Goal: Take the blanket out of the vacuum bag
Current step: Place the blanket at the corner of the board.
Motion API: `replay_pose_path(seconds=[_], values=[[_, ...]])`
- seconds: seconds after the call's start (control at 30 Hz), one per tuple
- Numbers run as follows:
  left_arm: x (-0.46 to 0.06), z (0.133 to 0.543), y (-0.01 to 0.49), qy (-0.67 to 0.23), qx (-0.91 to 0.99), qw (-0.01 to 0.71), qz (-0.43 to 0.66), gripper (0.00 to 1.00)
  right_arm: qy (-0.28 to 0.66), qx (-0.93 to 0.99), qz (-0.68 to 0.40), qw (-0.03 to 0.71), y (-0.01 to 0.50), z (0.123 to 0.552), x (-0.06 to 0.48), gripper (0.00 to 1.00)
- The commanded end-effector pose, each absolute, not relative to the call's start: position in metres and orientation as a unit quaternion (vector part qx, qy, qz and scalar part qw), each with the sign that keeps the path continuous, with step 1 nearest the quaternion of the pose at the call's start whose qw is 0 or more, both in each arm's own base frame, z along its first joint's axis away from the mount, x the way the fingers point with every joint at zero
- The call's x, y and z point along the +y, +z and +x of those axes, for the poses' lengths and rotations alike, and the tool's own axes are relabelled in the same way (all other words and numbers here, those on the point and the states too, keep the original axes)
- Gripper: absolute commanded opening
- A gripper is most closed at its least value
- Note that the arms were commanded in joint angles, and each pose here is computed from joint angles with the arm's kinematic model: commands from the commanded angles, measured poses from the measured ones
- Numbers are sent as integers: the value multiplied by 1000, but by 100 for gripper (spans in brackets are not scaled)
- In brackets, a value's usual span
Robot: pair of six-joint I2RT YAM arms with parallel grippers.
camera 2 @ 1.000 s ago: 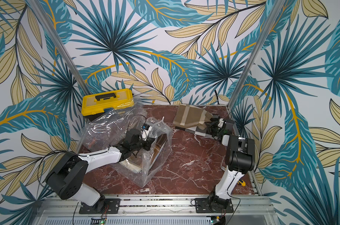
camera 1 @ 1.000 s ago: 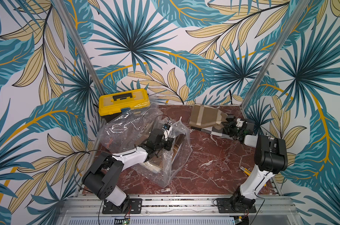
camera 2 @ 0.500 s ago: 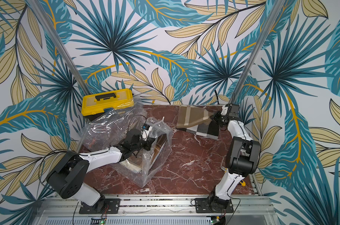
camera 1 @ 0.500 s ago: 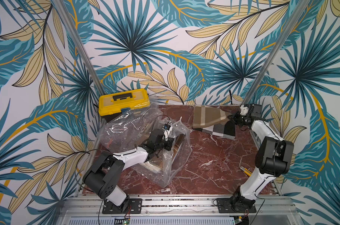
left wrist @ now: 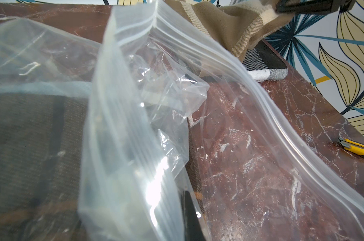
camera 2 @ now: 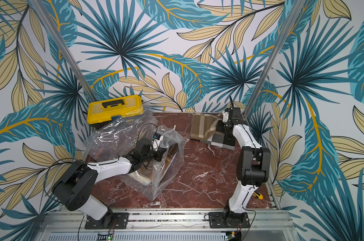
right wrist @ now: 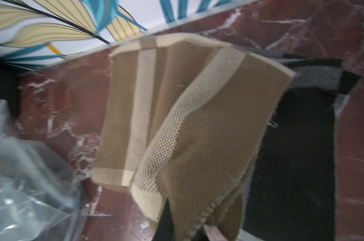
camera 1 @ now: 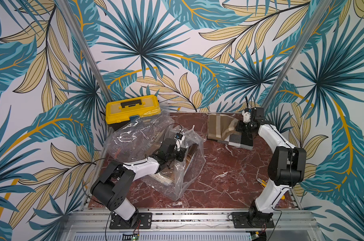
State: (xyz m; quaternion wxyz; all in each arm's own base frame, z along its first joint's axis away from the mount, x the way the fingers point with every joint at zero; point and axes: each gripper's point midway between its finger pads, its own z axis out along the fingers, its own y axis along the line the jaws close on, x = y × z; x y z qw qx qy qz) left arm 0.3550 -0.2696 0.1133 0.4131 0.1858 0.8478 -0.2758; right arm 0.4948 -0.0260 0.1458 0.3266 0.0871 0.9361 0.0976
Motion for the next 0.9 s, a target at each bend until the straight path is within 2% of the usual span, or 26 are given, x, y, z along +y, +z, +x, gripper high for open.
replay_pose_path(seconds=[0.0,0.13,0.33,0.53,0.63,0.87], values=[[-273,353,106,-276,851,401,195,0,-14,948,99,301,136,483,-67,0],[-277,356,109,-278,850,402,196,0,-55,943,98,314,156,498,-82,0],[-274,356,107,-275,853,400,193,0,-36,936,71,343,190,523,-73,0],[-275,356,103,-276,854,396,192,0,-65,932,20,355,196,530,-64,0],[-277,356,103,-280,854,395,191,0,-97,940,45,324,172,513,-77,0],[-282,356,103,-282,853,388,204,0,-167,953,154,201,92,439,-113,0]])
